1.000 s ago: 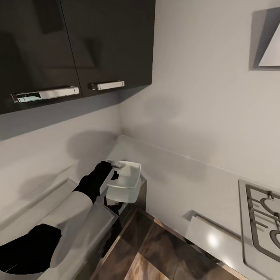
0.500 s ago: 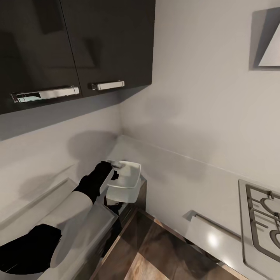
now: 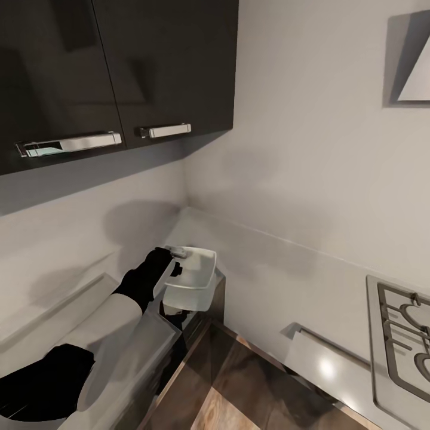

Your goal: In the kitchen, take the Vidalia onion out of the sink, dice it on the chopping board with the paring knife, put the diced onion into the bowl on the countertop, then place both the paring knife and the chopping board into the sink.

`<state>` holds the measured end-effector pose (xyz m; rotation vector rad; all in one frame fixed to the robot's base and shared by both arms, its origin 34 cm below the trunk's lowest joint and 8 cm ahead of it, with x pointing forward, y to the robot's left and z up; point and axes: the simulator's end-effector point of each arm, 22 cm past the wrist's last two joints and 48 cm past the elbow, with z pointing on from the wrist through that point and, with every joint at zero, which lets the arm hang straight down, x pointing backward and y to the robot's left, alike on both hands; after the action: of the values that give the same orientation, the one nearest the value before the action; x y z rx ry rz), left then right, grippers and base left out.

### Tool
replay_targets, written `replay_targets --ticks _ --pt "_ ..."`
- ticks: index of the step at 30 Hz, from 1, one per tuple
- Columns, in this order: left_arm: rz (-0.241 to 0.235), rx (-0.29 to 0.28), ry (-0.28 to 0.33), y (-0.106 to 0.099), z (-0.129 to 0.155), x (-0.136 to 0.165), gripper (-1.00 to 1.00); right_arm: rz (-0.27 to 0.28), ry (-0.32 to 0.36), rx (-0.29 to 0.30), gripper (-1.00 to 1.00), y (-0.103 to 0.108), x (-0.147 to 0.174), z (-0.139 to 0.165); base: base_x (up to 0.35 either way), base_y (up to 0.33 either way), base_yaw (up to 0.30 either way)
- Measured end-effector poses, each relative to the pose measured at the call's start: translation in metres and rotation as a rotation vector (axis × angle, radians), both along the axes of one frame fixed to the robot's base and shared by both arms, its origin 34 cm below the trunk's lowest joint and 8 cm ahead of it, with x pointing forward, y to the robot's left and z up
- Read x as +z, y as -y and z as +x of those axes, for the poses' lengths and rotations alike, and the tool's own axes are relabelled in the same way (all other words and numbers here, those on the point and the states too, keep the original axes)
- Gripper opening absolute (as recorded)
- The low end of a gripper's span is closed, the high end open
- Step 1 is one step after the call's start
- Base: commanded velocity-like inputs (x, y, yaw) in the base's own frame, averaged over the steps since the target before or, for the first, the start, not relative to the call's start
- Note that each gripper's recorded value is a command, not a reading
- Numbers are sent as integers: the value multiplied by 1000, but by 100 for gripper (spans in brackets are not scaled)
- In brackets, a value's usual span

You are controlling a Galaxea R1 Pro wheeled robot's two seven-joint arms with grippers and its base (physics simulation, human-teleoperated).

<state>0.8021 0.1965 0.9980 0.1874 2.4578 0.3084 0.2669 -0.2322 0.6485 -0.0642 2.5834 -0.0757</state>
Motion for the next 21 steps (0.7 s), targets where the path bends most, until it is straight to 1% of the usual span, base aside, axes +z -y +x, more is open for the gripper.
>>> replay_targets --ticks 21 --pt "1 1 -19 0 0 -13 100 -1 -20 -1 100 0 -3 -7 0 0 0"
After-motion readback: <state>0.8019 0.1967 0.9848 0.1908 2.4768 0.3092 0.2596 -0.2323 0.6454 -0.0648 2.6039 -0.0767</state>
